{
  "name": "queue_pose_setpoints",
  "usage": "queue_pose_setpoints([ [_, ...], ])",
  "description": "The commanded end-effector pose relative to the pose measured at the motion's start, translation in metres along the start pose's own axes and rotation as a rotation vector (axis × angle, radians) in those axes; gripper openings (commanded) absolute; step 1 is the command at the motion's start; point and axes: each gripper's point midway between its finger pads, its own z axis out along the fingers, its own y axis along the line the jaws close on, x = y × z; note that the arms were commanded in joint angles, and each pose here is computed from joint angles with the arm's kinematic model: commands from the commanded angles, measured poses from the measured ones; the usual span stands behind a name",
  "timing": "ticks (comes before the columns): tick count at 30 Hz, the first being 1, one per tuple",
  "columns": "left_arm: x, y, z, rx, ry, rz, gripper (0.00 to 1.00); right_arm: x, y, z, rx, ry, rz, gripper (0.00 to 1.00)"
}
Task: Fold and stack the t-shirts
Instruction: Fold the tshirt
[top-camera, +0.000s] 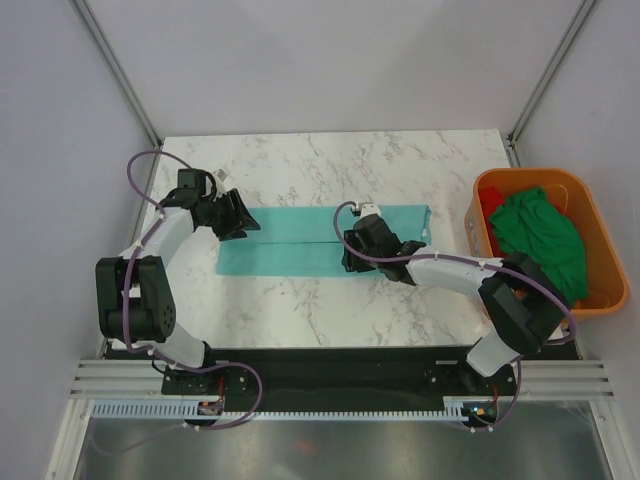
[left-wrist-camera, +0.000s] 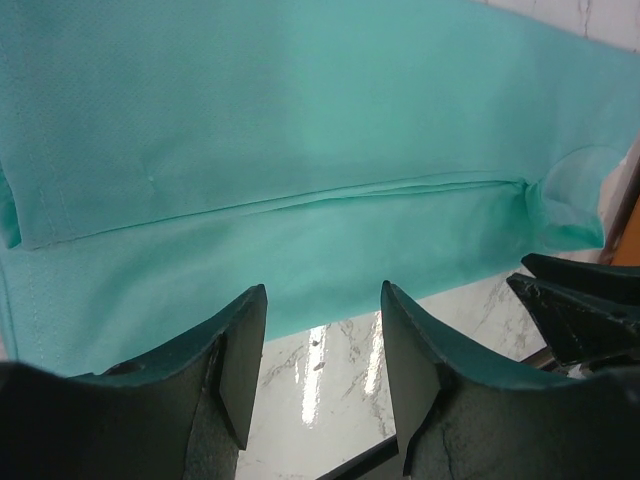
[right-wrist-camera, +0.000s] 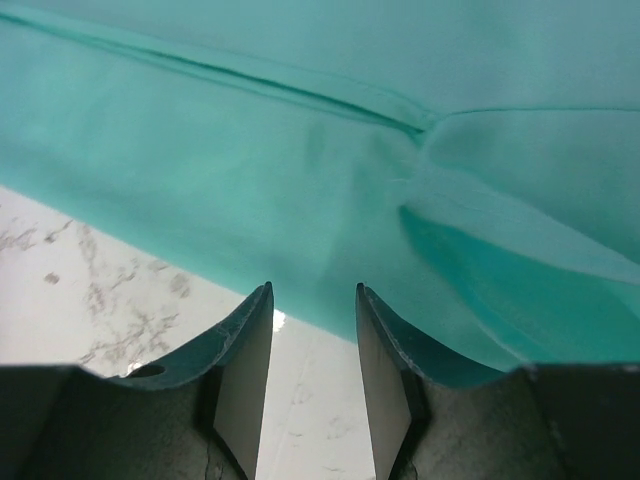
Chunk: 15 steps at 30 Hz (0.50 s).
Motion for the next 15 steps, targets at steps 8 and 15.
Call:
queue_pose_setpoints([
  [8,-0.004,-0.007,-0.006,0.019,-0.028,0.029,0.57,-0.082,-0.054,-0.039,0.248,-0.205,-0.002,0.4],
  [15,-0.003,-0.006,-0.005,0.017,-0.024,0.028,0.57,-0.106,-0.103,-0.03,0.277,-0.183,0.039,0.08],
])
